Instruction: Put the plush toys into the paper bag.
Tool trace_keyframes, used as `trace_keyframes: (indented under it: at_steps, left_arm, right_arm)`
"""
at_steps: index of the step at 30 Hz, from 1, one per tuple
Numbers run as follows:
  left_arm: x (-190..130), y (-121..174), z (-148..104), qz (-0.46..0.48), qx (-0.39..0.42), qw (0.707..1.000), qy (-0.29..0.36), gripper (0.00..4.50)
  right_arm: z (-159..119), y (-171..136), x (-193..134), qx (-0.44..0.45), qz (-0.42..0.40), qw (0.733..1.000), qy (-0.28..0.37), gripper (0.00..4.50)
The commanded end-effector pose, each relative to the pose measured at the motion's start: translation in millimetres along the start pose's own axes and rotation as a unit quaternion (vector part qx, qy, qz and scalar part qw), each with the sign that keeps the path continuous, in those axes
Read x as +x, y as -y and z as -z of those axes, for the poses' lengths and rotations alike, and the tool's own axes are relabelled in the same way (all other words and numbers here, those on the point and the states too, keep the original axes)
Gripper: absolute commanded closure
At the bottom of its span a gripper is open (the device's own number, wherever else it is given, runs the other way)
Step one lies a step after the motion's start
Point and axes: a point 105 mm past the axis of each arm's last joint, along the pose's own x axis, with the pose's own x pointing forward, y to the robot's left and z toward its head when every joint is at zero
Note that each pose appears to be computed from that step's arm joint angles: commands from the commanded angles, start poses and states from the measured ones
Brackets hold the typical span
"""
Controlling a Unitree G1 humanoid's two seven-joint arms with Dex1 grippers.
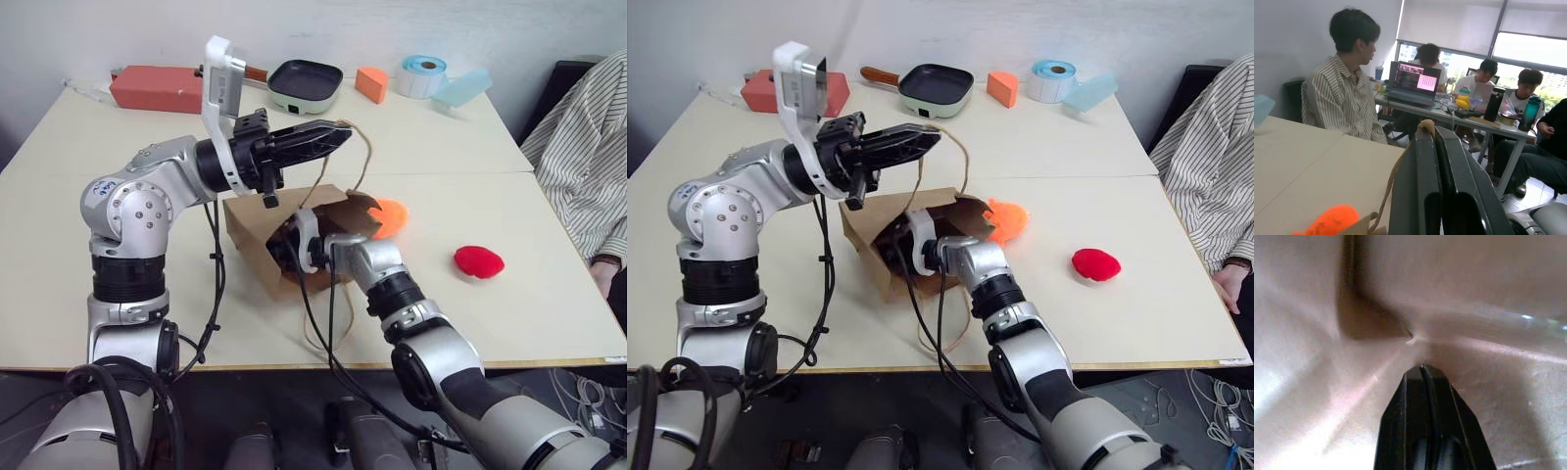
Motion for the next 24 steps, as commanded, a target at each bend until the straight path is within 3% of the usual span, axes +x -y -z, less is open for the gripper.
trace_keyframes:
  at_steps: [1, 3, 6, 9, 12, 16, 22, 24]
  left_arm:
    - [-8.6, 0.4, -23.8, -0.012, 0.035, 0.999, 0.022, 4.5]
    - [-11.4, -0.5, -29.6, -0.017, 0.039, 0.999, 0.024, 4.5]
    - [-15.9, -1.9, -31.6, -0.024, 0.047, 0.998, 0.017, 4.5]
    - [-20.2, -1.8, -24.1, -0.028, 0.048, 0.998, -0.001, 4.5]
    - [-23.2, 0.9, -14.9, -0.026, 0.05, 0.998, -0.022, 4.5]
    - [-29.6, 4.0, -4.2, -0.026, 0.042, 0.998, -0.04, 4.5]
    - [-31.9, 1.5, 2.0, -0.028, 0.039, 0.997, -0.054, 4.5]
    - [-30.1, 2.1, -0.3, -0.022, 0.038, 0.998, -0.054, 4.5]
  right_arm:
    - [29.2, 5.7, -0.1, -0.132, 0.018, 0.989, -0.071, 4.48]
    - [28.5, 3.3, 0.3, -0.166, 0.011, 0.984, -0.068, 4.48]
    - [10.3, -8.9, -0.8, -0.194, -0.016, 0.981, -0.015, 4.48]
    - [-12.6, -20.2, -11.5, -0.233, -0.03, 0.971, 0.044, 4.48]
    - [-21.2, -16.6, -26.4, -0.258, -0.006, 0.965, 0.054, 4.48]
    - [-21.4, -6.6, -61.8, -0.276, 0.034, 0.959, 0.052, 4.48]
    - [-23.5, -30.6, -114.0, -0.297, 0.023, 0.95, 0.091, 4.48]
    - [-21.9, -33.2, -146.0, -0.262, 0.042, 0.957, 0.115, 4.48]
